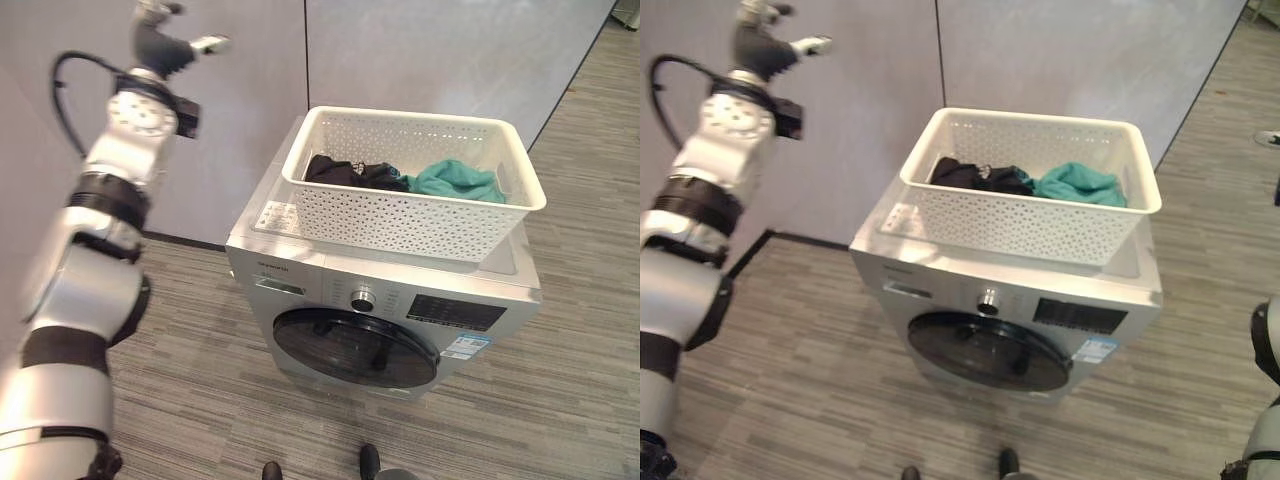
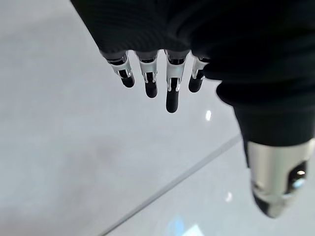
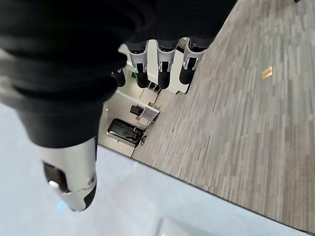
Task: Grab the laundry basket,head to the washer,open it,put in the laundry and shut it.
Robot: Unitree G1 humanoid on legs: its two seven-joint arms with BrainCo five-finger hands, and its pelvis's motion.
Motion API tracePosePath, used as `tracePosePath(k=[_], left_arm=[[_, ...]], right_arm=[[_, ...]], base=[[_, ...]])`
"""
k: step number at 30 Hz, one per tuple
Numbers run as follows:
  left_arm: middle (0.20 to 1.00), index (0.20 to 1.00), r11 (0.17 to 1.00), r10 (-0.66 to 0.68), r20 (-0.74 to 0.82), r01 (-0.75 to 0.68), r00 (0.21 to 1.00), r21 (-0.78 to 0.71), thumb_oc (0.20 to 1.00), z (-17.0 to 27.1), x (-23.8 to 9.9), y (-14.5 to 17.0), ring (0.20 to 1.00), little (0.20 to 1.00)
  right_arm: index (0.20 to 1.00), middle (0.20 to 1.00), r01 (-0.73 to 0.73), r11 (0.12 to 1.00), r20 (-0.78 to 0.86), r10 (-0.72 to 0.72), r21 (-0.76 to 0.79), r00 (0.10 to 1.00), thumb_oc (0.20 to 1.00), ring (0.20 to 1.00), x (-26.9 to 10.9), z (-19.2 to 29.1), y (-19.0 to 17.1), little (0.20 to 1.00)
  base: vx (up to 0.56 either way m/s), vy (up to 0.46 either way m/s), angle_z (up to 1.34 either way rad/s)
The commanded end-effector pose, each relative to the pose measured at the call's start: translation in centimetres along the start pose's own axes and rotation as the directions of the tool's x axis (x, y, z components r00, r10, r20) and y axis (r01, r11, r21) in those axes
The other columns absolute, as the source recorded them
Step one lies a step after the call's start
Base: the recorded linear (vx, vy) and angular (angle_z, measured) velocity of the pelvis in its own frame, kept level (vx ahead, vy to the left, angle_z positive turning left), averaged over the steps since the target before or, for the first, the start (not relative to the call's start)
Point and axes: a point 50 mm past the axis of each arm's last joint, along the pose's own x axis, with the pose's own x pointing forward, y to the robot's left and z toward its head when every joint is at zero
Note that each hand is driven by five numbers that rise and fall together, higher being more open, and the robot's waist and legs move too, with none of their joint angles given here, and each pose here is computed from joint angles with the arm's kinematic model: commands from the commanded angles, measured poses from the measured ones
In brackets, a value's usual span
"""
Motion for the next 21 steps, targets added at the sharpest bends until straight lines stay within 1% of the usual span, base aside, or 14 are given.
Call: tracePosePath(k=[1,2,3,5,6,7,9,10,12,13,15,17,20,21], left_arm=[[1.000,1.000,0.995,0.084,0.007,-0.084,0.996,0.055,1.000,-1.7,-1.3,2.3,1.000,1.000],[1.000,1.000,0.987,0.106,-0.050,-0.099,0.993,0.126,1.000,-5.0,-4.8,4.6,1.000,1.000],[1.000,1.000,0.988,0.098,-0.053,-0.091,0.994,0.126,1.000,-5.1,-4.9,4.3,1.000,1.000],[1.000,1.000,0.981,0.106,-0.145,-0.079,0.984,0.179,1.000,-8.4,-9.0,5.9,1.000,1.000],[1.000,1.000,0.974,0.094,-0.278,-0.031,0.956,0.223,1.000,-11.6,-13.8,7.4,1.000,1.000],[1.000,1.000,0.974,0.092,-0.282,-0.028,0.955,0.223,1.000,-11.7,-13.9,7.4,1.000,1.000],[1.000,1.000,0.982,0.114,-0.450,-0.033,0.886,0.184,1.000,-14.7,-20.4,8.5,1.000,1.000],[1.000,1.000,0.982,0.114,-0.453,-0.032,0.884,0.185,1.000,-14.7,-20.5,8.5,1.000,1.000],[1.000,1.000,0.993,0.104,-0.624,-0.050,0.775,0.104,1.000,-17.4,-27.5,7.2,1.000,1.000],[1.000,1.000,0.993,0.104,-0.626,-0.049,0.773,0.104,1.000,-17.4,-27.6,7.3,1.000,1.000],[1.000,1.000,0.986,0.121,-0.750,-0.167,0.651,0.015,1.000,-19.4,-32.8,5.3,1.000,1.000],[1.000,1.000,0.976,0.116,-0.789,-0.216,0.603,-0.022,1.000,-20.2,-34.1,3.9,1.000,1.000],[1.000,1.000,0.943,0.054,-0.917,-0.323,0.396,-0.085,1.000,-22.8,-38.4,-0.5,1.000,1.000],[1.000,1.000,0.942,0.054,-0.916,-0.325,0.398,-0.085,1.000,-22.9,-38.3,-0.5,1.000,1.000]], right_arm=[[1.000,1.000,0.076,0.994,0.075,-0.071,-0.072,0.995,1.000,1.000,-1.0,-0.5,-2.5,1.000],[1.000,1.000,0.057,0.994,0.085,-0.049,-0.098,0.995,1.000,1.000,-3.0,-3.6,-2.6,1.000],[1.000,1.000,0.061,0.993,0.078,-0.053,-0.102,0.996,1.000,1.000,-3.2,-3.9,-2.8,1.000],[1.000,1.000,0.050,0.993,0.063,-0.043,-0.109,0.997,1.000,1.000,-5.5,-6.9,-3.0,1.000],[1.000,1.000,0.038,0.993,0.014,-0.036,-0.109,0.999,1.000,1.000,-8.0,-10.1,-3.3,1.000],[1.000,1.000,0.036,0.993,0.011,-0.035,-0.112,0.999,1.000,1.000,-8.1,-10.2,-3.3,1.000],[1.000,1.000,0.002,0.995,-0.113,-0.014,-0.103,0.994,1.000,1.000,-11.4,-14.8,-2.7,1.000],[1.000,1.000,0.000,0.994,-0.114,-0.012,-0.105,0.993,1.000,1.000,-11.4,-14.8,-2.7,1.000],[1.000,1.000,-0.073,0.996,-0.303,0.052,-0.058,0.952,1.000,1.000,-15.7,-20.4,-0.7,1.000],[1.000,1.000,-0.075,0.995,-0.305,0.053,-0.060,0.951,1.000,1.000,-15.8,-20.4,-0.7,1.000],[1.000,1.000,-0.164,0.986,-0.433,0.165,0.041,0.886,1.000,1.000,-19.4,-24.1,2.6,1.000],[1.000,1.000,-0.206,0.975,-0.482,0.222,0.087,0.848,1.000,1.000,-21.0,-25.5,4.4,1.000],[1.000,1.000,-0.337,0.922,-0.592,0.383,0.194,0.709,1.000,1.000,-24.1,-28.6,11.0,1.000],[1.000,1.000,-0.337,0.921,-0.590,0.384,0.194,0.710,1.000,1.000,-24.0,-28.6,11.0,1.000]], base=[[-0.02,-0.013,0.04],[0.02,-0.009,0.04],[0.00,0.000,0.00],[0.00,0.000,0.00],[0.03,0.006,0.00],[0.00,0.000,0.00],[0.00,-0.001,-0.02],[0.00,0.000,0.00],[0.00,0.000,0.00],[0.00,0.000,0.00],[-0.02,-0.015,0.01],[-0.03,-0.015,0.00],[-0.07,-0.034,-0.02],[-0.06,-0.019,-0.01]])
